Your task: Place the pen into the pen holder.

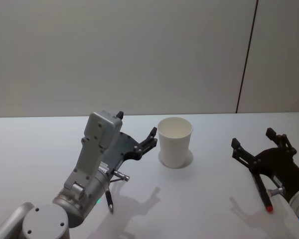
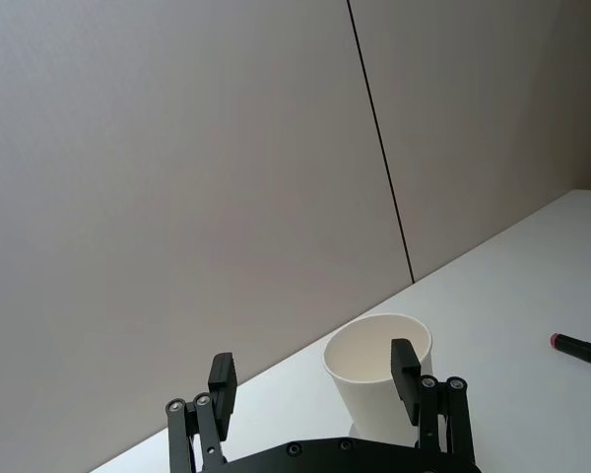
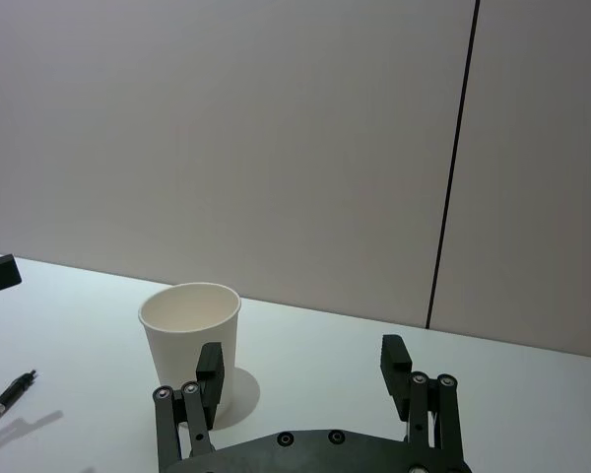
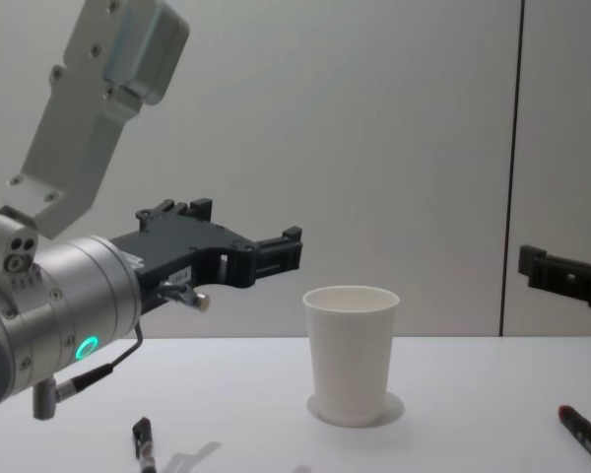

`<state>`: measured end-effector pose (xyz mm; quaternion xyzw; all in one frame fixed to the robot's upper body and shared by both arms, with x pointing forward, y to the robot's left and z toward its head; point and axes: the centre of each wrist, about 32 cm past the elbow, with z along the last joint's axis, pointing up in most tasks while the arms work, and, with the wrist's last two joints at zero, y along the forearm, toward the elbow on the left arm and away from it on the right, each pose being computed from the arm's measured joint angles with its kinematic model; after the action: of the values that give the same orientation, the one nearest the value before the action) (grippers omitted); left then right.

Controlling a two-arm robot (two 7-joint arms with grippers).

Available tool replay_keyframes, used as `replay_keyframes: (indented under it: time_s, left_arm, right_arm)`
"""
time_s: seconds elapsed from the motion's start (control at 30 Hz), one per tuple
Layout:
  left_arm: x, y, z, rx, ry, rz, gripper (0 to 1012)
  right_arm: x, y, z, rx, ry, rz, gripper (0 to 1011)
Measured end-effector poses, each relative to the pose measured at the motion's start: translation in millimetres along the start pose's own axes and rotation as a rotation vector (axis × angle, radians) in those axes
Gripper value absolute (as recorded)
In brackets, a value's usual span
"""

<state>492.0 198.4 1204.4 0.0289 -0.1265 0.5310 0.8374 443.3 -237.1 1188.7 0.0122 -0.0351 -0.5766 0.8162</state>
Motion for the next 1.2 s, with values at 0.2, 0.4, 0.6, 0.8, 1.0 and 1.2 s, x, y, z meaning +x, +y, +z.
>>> replay_keyframes:
  time_s: [0.2,0.4,0.6,0.8,1.0,1.2]
  left_arm:
    - [0.0,0.0,0.0,0.0,0.0,0.0,1004]
    - [0.0,0.0,0.0,0.0,0.0,0.0,1004]
    - [0.0,0.0,0.0,0.0,0.0,0.0,1004]
    - [0.0,0.0,0.0,0.0,0.0,0.0,1004]
    - [0.0,0.0,0.0,0.0,0.0,0.0,1004]
    - [0.0,0.0,0.0,0.0,0.0,0.0,1004]
  right_arm:
    - [0.0,0.0,0.0,0.0,0.0,0.0,1001]
    - [0.0,0.0,0.0,0.0,0.0,0.0,1002]
    - [0.0,0.0,0.0,0.0,0.0,0.0,1001]
    - [0.0,0.0,0.0,0.0,0.0,0.0,1001]
    - [0.0,0.0,0.0,0.0,0.0,0.0,1001]
    - [0.0,0.0,0.0,0.0,0.0,0.0,1001]
